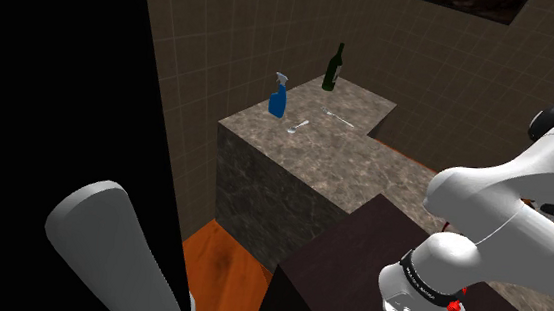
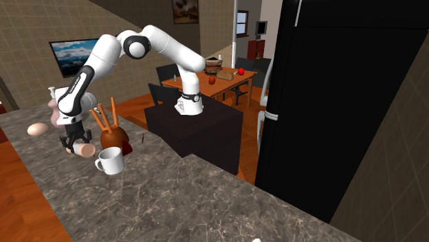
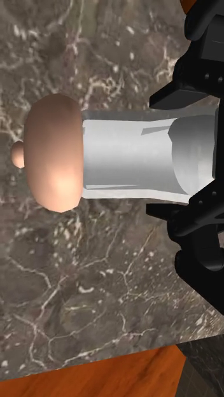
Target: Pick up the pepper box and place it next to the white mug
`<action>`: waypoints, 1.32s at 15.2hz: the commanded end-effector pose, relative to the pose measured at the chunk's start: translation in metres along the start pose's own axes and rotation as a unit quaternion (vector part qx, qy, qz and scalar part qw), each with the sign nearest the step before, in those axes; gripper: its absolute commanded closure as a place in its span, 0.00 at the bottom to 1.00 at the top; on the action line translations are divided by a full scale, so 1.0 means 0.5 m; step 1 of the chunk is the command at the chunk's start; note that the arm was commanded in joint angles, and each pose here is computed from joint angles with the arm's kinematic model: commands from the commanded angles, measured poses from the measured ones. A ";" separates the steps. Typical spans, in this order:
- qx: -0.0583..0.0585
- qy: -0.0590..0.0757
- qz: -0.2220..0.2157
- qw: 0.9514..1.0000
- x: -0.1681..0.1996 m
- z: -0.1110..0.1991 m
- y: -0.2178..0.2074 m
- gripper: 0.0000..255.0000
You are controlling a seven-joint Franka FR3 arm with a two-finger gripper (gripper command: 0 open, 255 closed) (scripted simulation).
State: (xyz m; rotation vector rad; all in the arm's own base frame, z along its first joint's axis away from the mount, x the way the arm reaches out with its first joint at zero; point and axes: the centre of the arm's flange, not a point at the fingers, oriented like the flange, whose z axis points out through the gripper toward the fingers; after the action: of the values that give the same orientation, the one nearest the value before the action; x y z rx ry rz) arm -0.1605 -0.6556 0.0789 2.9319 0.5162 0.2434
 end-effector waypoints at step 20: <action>0.000 0.000 0.000 1.000 0.000 -0.098 0.000 0.00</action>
State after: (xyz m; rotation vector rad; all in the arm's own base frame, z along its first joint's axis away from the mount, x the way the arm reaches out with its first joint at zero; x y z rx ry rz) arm -0.1698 -0.6497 0.1262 2.9312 0.5158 0.2426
